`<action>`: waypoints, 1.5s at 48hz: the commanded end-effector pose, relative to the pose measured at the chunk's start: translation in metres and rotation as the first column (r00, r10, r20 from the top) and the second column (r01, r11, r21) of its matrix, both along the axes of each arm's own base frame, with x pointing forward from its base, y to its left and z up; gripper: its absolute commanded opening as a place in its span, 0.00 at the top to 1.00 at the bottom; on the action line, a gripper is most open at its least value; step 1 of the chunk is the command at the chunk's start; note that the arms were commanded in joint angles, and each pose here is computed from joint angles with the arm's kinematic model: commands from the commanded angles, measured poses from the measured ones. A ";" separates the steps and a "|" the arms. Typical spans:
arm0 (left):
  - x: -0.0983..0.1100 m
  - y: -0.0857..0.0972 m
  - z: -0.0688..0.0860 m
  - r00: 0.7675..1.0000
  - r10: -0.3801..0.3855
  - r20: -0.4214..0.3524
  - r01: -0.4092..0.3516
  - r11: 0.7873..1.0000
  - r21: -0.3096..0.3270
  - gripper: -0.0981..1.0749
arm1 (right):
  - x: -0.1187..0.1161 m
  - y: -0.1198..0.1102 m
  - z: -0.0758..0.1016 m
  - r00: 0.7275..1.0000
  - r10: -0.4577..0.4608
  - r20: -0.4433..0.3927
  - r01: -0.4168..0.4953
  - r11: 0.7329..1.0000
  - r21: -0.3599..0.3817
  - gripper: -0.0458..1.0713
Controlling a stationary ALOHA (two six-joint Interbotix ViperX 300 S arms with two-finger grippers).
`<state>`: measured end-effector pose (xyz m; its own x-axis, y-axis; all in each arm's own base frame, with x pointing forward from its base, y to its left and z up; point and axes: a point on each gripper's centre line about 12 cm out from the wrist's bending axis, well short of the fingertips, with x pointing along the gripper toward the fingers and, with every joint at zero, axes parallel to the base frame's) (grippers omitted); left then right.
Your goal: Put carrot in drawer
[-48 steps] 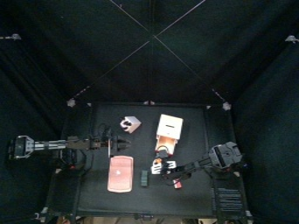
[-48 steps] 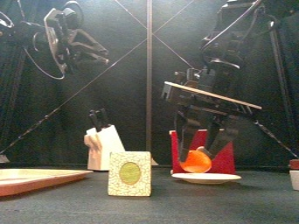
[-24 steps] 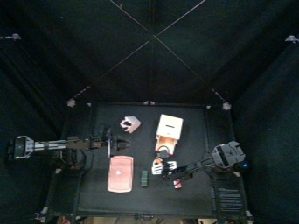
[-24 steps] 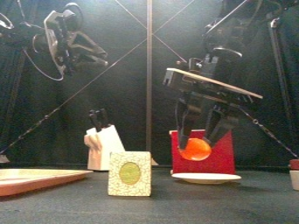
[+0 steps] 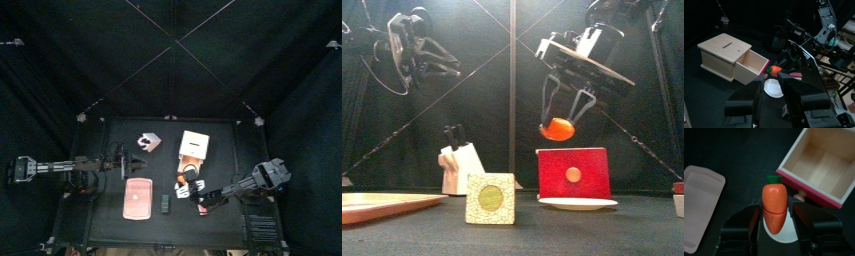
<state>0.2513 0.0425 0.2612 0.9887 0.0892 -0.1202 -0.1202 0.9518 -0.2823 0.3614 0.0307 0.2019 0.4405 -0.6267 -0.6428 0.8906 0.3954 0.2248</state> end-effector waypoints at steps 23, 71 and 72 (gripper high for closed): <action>0.002 -0.007 0.002 1.000 -0.025 0.006 0.025 1.000 -0.011 0.31 | -0.015 -0.055 0.002 0.994 -0.109 -0.008 0.108 0.991 -0.075 0.37; 0.002 -0.005 0.002 1.000 -0.017 0.006 0.017 1.000 -0.009 0.31 | -0.014 -0.056 -0.001 0.992 -0.123 -0.015 0.122 0.991 -0.062 0.19; 0.002 -0.005 0.002 1.000 -0.017 0.006 0.017 1.000 -0.009 0.31 | -0.014 -0.056 -0.002 0.992 -0.121 -0.017 0.120 0.991 -0.062 0.19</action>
<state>0.2511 0.0365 0.2576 0.9886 0.0698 -0.1333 -0.1064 0.9506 -0.2916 0.3461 -0.0237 0.1881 0.3281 -0.7135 -0.6191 0.9413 0.3018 0.1511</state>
